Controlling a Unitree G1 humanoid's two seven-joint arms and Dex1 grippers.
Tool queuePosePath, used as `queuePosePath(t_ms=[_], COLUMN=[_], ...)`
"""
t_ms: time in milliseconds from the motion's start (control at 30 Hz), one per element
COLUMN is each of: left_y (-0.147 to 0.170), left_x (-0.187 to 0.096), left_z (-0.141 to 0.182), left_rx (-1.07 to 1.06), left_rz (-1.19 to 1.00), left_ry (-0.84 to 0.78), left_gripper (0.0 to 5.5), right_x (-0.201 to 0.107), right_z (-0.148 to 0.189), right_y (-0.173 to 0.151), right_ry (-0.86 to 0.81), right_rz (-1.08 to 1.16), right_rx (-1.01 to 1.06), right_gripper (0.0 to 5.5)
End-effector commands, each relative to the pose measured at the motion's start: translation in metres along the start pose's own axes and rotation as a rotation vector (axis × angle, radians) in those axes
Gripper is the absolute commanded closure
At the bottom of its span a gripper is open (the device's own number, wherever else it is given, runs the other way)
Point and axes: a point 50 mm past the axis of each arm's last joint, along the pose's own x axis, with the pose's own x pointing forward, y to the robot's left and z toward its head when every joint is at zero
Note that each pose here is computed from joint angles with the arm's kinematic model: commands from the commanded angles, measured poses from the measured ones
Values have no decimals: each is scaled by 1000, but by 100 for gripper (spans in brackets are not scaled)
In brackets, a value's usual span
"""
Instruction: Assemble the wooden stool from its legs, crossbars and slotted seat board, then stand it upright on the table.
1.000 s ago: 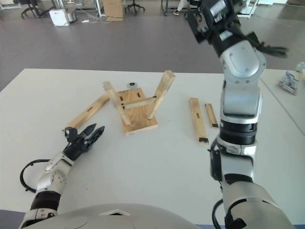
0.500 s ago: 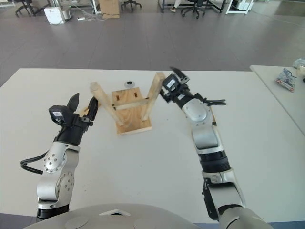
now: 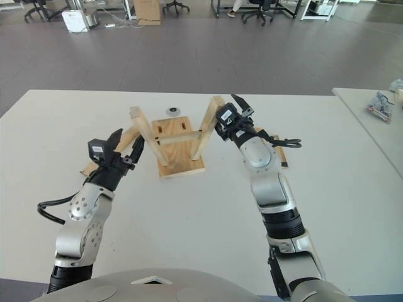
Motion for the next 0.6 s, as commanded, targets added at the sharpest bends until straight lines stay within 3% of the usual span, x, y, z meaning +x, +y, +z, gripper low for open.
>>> queuePosePath(t_ms=[33, 333, 467, 600], left_y=[-50, -42, -61, -48], left_x=[18, 2, -18, -35], left_z=[-4, 9, 36, 26], left_rx=[-59, -64, -234, -260], left_rz=[-298, -297, -551, -646], left_ry=[32, 35, -31, 68], left_gripper=[206, 206, 206, 206], right_x=[7, 9, 12, 13], right_z=[34, 9, -14, -34], right_y=[37, 21, -6, -35], right_ry=[-156, -85, -31, 17], right_rz=[167, 140, 71, -5], right_rx=[54, 49, 18, 1], right_gripper=[179, 179, 179, 179])
